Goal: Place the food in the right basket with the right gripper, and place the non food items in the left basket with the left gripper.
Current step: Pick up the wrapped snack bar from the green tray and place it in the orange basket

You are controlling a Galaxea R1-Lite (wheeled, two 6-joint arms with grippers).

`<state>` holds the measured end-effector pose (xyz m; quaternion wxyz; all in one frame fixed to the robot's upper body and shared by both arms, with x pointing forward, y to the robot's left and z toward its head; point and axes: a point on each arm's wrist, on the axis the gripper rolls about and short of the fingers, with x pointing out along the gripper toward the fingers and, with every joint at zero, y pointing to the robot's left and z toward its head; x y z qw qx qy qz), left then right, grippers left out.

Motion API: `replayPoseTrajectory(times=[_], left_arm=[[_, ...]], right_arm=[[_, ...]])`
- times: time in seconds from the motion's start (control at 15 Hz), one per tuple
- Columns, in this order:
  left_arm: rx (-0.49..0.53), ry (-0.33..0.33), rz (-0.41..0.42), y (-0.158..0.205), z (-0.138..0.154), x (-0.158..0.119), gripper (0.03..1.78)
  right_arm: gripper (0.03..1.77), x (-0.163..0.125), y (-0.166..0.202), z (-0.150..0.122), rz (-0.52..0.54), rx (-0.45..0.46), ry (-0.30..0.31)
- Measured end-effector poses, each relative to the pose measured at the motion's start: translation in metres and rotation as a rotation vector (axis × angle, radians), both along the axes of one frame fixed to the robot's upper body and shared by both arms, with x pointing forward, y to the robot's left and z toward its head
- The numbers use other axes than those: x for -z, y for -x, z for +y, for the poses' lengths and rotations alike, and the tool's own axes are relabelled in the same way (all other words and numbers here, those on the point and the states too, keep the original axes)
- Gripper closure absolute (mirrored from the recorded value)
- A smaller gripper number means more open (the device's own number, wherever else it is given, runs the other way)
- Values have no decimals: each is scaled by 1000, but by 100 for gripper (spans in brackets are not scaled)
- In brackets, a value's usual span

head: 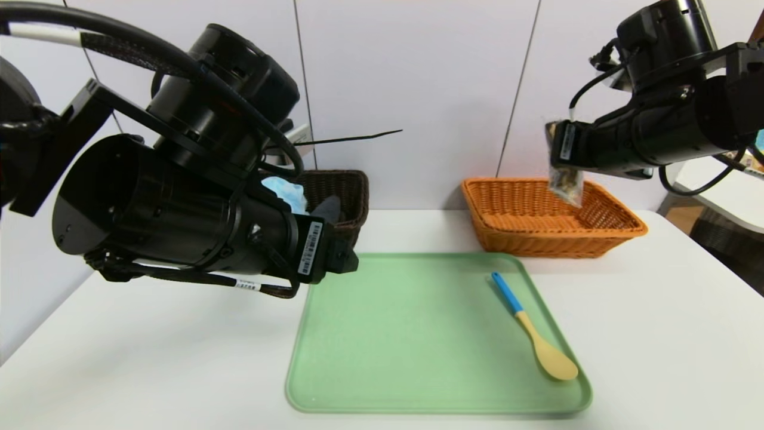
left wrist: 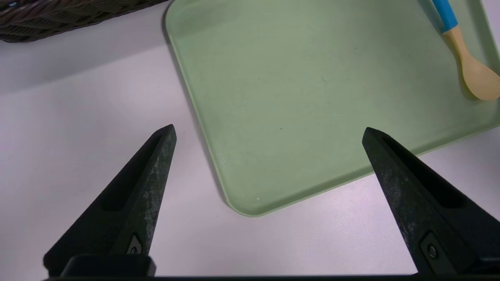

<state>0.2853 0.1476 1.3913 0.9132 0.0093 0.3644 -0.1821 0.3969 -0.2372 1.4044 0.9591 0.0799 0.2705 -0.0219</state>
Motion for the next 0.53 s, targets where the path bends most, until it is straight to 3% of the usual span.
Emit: replayPoseTrajectory(times=[0.27,0.53], left_arm=[[-3,-1,2,0,0,1,12],[-1,11,-9,-3,-3,1,12]], right_arm=[[162,7,-14,-19,9,-63,217],[162,15,-34,-38,-6,-168,531]])
